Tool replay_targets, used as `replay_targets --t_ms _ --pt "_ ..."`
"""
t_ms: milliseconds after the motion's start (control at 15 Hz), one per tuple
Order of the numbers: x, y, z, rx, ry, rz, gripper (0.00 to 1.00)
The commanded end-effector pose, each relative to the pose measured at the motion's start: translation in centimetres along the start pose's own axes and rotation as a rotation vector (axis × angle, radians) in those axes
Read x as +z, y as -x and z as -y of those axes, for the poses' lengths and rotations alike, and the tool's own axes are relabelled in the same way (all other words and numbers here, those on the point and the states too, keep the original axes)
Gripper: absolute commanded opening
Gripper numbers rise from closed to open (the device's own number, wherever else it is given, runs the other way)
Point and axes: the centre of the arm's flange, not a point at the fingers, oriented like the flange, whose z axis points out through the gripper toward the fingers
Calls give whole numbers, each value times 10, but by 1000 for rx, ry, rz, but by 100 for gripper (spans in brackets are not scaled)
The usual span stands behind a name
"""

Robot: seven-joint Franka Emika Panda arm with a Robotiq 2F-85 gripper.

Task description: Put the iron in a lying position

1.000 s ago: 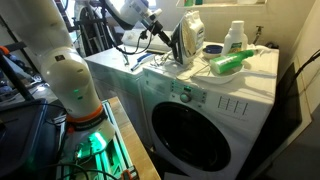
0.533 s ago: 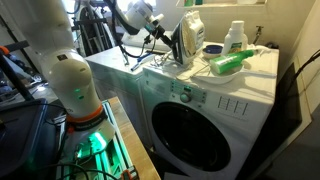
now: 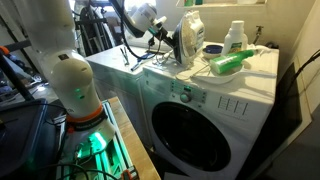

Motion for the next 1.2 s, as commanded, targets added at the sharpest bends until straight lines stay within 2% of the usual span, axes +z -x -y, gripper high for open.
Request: replay_targets --t_ms 0,67,333,400,467,533,667,800,1133 --pt "6 -2 6 8 -39 -11 88" --pt "6 -3 7 11 -46 -8 76" --pt "7 -6 5 18 -62 -5 44" --pt "7 -6 4 19 -68 -3 57" --pt "6 -8 3 22 -72 -3 58" --pt "6 -9 3 25 -80 1 32" --pt "4 -11 1 35 -102 8 32" --pt "3 -15 -1 54 -126 17 17" --pt "-7 -22 -5 87 -200 33 16"
